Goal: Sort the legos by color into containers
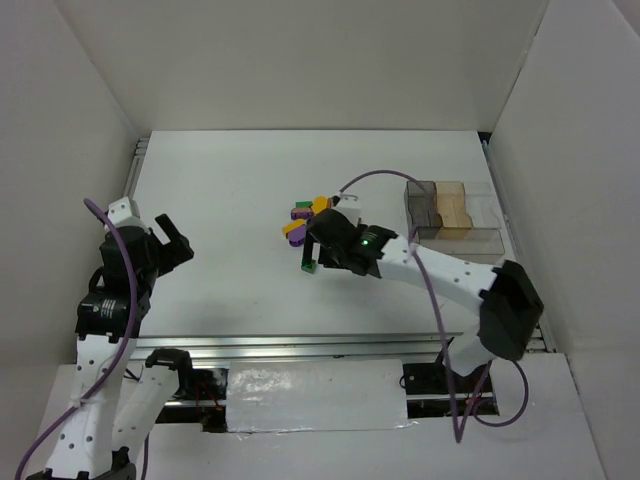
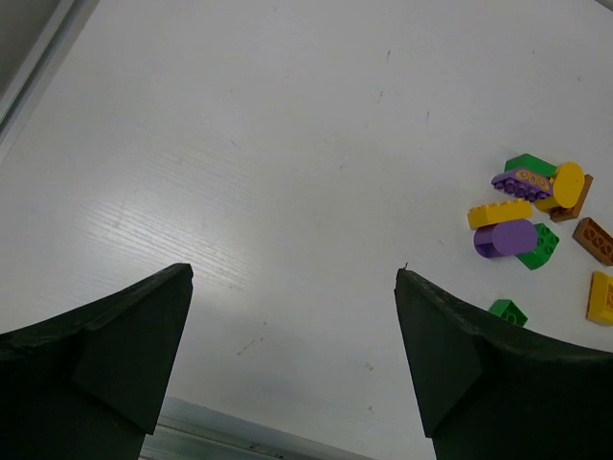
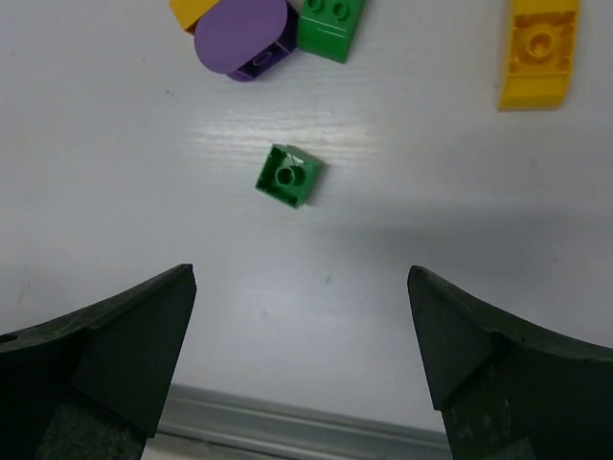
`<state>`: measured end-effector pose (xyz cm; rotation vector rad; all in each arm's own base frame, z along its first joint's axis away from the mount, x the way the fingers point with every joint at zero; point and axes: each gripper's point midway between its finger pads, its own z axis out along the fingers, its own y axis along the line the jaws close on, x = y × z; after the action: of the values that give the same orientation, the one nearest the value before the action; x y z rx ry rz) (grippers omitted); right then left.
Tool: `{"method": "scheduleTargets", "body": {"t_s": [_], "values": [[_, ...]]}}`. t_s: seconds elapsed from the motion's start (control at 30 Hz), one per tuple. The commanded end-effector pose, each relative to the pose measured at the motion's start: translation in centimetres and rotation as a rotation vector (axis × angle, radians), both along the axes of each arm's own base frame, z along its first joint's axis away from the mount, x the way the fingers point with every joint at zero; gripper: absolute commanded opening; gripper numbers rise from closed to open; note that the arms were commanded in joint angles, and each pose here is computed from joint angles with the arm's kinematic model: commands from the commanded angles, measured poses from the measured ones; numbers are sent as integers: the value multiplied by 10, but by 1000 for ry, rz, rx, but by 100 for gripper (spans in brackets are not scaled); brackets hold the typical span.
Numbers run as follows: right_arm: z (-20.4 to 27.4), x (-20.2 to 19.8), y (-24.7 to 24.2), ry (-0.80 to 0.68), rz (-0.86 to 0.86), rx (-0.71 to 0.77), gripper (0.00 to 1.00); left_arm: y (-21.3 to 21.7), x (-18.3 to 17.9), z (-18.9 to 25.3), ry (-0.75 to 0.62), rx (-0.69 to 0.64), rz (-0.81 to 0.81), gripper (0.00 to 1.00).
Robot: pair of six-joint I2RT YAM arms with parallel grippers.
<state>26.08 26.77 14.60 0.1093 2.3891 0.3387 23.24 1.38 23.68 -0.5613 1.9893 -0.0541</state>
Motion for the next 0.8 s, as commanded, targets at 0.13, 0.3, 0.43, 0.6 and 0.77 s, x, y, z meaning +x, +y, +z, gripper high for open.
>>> {"method": "scheduleTargets", "body": {"t_s": [0.13,0.3,0.43,0.6,0.77], "values": [[-34,62,55,7,-98,-91,98,1,6,15,-43,-8,4,100],[-71,67,78,85,-72,-96,96,0,5,16,-47,-10,1,99],[-96,66,72,120,-101,-128,94,-2,5,17,-54,-13,-10,100],[-123,62,62,163,-125,-149,87,-4,6,16,-52,-15,-24,99],[-129,58,55,164,-134,-157,81,-4,6,16,-52,-17,-27,100]]}}
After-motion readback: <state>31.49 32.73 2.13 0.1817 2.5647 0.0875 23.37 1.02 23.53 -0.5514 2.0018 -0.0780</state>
